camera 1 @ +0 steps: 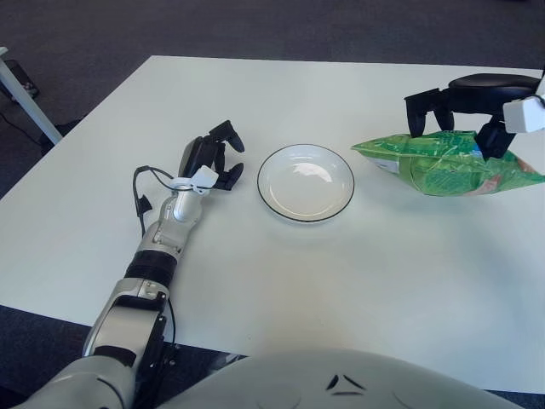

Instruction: Put the snack into the plate.

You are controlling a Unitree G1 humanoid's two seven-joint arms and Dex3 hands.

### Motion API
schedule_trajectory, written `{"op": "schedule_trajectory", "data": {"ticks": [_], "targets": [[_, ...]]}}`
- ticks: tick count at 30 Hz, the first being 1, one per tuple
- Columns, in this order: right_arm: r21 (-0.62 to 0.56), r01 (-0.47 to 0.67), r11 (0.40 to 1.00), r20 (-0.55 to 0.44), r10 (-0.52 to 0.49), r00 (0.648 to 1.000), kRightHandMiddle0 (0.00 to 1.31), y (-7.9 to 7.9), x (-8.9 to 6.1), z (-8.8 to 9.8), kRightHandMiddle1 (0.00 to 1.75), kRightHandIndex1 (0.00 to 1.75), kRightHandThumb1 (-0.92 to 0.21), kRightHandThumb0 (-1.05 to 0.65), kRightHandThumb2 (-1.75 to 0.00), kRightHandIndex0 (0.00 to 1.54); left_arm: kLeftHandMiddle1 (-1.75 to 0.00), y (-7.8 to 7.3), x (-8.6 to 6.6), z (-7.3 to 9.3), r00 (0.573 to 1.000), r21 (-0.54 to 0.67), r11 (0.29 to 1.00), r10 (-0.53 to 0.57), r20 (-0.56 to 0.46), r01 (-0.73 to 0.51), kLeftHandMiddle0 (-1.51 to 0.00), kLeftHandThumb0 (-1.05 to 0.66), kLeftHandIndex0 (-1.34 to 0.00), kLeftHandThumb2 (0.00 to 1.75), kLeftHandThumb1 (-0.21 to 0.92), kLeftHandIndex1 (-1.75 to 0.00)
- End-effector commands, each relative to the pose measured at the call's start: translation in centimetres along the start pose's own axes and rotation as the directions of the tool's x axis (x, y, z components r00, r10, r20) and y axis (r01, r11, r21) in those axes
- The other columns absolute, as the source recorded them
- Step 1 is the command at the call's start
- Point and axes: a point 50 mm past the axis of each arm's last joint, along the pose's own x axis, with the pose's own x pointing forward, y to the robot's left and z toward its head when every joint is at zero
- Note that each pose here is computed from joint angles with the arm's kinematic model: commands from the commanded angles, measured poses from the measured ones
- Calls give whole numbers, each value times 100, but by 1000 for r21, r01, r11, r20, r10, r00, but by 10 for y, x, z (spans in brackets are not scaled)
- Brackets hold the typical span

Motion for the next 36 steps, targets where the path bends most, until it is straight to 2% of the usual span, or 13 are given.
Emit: {"op": "schedule_trajectory", "data": {"ticks": [1,3,5,7,9,11,14,17,21,25,29,35,36], "targets": [[6,40,999,-57,-40,998,0,1,3,-6,55,49,-54,-78,-68,1,-175,-27,-51,-31,976,-58,995,-87,-201,77,-129,-51,-67,140,25,-175],[20,59,998,-113,-56,992,0,6,21,-19,43,31,-58,-79,-65,0,-175,-27,-51,-31,976,-56,996,-86,-198,76,-129,-51,-67,140,25,-175],[6,73,997,-115,-72,991,0,2,25,-18,37,18,-60,-80,-63,0,-175,-27,-51,-31,977,-57,995,-87,-196,78,-129,-51,-67,140,25,-175],[-28,89,996,-93,-91,991,0,-2,19,-14,32,9,-64,-83,-59,0,-175,-27,-51,-31,977,-57,995,-89,-194,79,-129,-51,-67,140,25,-175],[-85,95,992,-83,-102,991,0,8,3,-12,27,4,-70,-89,-50,0,-175,-27,-52,-31,977,-53,995,-90,-192,82,-129,-51,-67,139,25,-175],[-127,92,988,-92,-104,990,0,6,-13,-2,24,2,-74,-93,-42,0,-175,-27,-52,-31,977,-46,995,-92,-191,85,-128,-50,-66,139,26,-175],[-141,87,986,-115,-103,988,0,3,-20,1,25,1,-76,-92,-36,0,-175,-27,-52,-31,977,-40,995,-94,-192,87,-128,-50,-66,138,26,-175],[-141,98,985,-166,-121,979,0,9,-6,-6,28,0,-73,-84,-37,0,-175,-26,-53,-31,977,-24,995,-96,-189,93,-128,-50,-65,138,27,-175],[-100,141,985,-184,-157,970,0,7,-3,-9,30,0,-65,-76,-50,0,-175,-27,-53,-31,977,-22,995,-103,-189,101,-127,-50,-65,136,28,-175],[-101,132,986,-177,-148,973,0,6,-5,-9,26,0,-74,-88,-40,0,-175,-27,-53,-31,976,-24,994,-105,-189,103,-126,-49,-64,135,28,-175],[-128,96,987,-179,-118,977,0,7,-14,-3,22,0,-79,-92,-33,0,-175,-28,-53,-32,975,-16,994,-112,-191,111,-126,-49,-63,134,29,-175],[-139,65,988,-215,-94,972,0,4,-12,-3,21,0,-80,-88,-28,0,-175,-27,-53,-32,974,7,992,-123,-192,127,-126,-49,-62,133,31,-175],[-128,63,990,-222,-91,971,0,8,-9,-7,21,0,-80,-87,-27,0,-175,-27,-53,-33,973,16,991,-126,-191,132,-126,-49,-62,133,31,-175]]}}
